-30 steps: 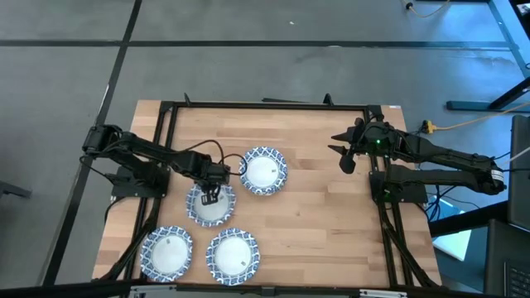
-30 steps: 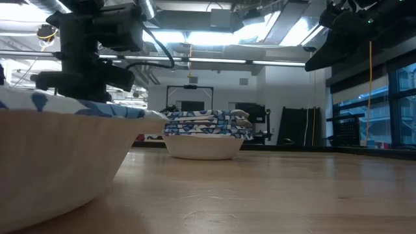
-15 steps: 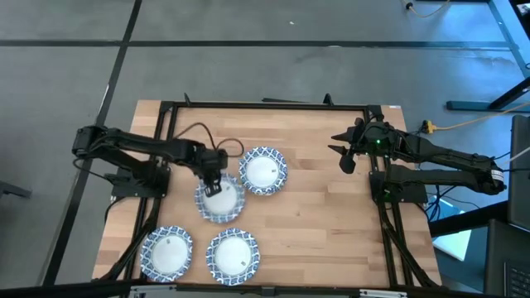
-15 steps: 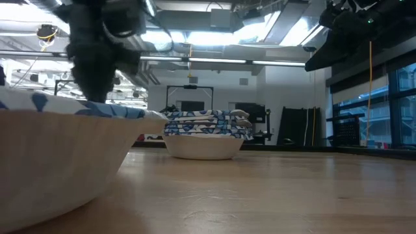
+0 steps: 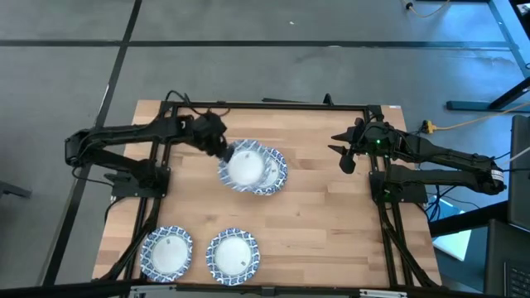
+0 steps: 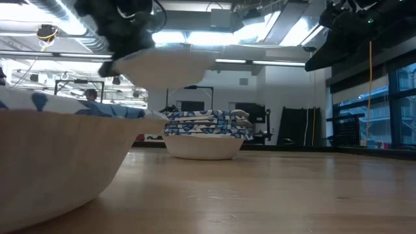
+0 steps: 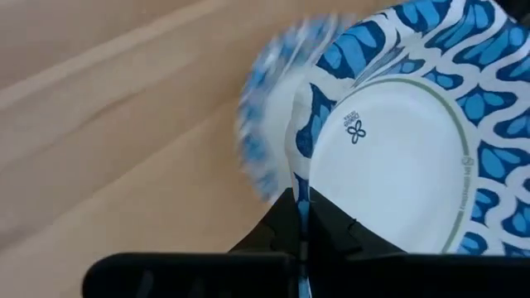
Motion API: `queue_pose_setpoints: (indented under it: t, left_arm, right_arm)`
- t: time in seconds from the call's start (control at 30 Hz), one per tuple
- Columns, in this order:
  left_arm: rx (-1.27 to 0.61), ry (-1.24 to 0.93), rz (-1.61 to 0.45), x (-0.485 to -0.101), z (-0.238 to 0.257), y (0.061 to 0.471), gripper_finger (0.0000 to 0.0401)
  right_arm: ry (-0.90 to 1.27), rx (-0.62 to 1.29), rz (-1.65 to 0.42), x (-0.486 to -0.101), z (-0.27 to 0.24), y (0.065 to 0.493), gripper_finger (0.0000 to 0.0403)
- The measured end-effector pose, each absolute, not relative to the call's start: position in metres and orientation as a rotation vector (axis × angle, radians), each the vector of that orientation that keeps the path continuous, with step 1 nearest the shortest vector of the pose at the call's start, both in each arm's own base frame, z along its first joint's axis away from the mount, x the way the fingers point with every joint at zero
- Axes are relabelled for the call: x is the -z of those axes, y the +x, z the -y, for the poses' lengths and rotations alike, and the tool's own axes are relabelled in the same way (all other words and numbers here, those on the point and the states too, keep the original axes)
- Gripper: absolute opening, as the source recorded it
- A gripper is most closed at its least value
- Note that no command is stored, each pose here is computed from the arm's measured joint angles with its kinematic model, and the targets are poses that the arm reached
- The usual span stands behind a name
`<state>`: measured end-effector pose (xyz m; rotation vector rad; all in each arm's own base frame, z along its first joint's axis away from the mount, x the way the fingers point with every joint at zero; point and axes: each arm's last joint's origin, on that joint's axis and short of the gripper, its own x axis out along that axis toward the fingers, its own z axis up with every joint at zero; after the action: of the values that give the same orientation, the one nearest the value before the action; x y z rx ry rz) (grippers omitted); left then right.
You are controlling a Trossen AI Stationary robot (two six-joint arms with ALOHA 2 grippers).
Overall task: Nest bowls inside each other
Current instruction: Stack the white bowl on top of the other white bowls
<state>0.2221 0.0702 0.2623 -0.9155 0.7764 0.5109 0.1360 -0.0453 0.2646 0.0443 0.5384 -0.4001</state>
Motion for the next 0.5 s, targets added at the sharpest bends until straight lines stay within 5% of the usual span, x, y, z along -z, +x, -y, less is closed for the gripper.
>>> queue_pose_setpoints:
  t: [0.17,0.5]
  left_arm:
    - [-0.413,-0.966,-0.641,-0.263,-0.079,0.245,0.0001]
    - [-0.487,-0.974,-0.760,-0.217,-0.089,0.275,0.0000]
  right_arm:
    - [0.042,0.399,-0.539,-0.265,0.045,0.136,0.0162]
    - [0.038,0.398,-0.540,-0.265,0.045,0.136,0.0162]
